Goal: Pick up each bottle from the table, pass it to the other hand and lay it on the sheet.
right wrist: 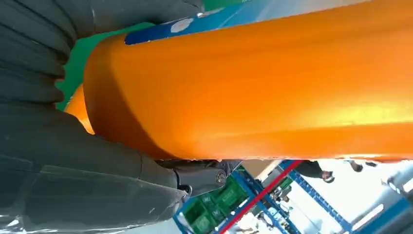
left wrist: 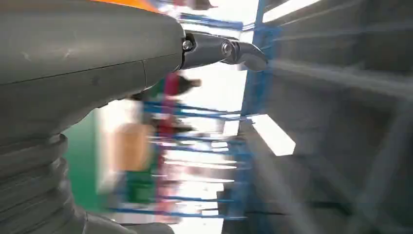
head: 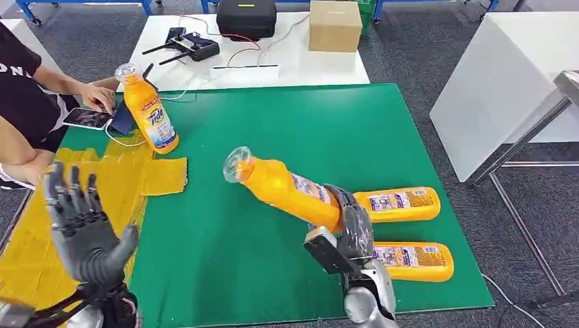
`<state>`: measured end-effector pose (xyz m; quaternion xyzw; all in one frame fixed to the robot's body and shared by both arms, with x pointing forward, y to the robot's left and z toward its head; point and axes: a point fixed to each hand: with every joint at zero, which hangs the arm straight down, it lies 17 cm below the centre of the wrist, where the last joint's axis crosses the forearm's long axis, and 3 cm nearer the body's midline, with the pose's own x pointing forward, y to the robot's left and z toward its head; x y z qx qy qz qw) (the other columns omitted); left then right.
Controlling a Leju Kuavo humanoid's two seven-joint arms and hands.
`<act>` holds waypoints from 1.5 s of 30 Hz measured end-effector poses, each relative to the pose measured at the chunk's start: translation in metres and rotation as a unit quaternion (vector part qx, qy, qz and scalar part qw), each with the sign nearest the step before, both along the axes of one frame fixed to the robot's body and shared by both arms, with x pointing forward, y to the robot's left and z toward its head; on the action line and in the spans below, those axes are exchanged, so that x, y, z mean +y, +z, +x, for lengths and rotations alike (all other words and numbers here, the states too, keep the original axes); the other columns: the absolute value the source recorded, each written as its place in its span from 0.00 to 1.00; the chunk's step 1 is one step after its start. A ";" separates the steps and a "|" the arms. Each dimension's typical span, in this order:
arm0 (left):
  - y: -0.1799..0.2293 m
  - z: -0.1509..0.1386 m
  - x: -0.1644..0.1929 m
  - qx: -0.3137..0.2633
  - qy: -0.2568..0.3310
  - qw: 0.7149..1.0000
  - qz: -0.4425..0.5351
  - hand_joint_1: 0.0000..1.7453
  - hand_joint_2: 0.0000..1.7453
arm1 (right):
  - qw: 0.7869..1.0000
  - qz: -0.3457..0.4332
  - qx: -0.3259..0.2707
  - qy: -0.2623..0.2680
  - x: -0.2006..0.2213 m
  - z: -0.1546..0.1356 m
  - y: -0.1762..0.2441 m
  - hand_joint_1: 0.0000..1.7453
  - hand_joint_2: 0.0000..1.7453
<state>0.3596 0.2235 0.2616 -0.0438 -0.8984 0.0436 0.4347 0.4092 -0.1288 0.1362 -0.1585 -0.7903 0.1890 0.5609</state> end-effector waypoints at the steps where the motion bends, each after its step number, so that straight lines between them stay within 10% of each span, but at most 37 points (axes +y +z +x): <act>1: -0.012 0.007 -0.008 0.023 -0.003 1.000 0.017 0.00 1.00 | 1.000 0.008 -0.003 0.000 -0.001 0.001 0.003 1.00 1.00; 25: -0.069 0.030 -0.093 0.098 -0.137 0.984 0.049 0.00 1.00 | 0.997 0.064 0.005 0.036 0.020 0.015 0.010 1.00 1.00; 45: -0.065 0.039 -0.103 0.097 -0.173 0.980 0.021 0.00 1.00 | 0.984 0.089 -0.008 0.155 0.123 -0.008 0.024 1.00 1.00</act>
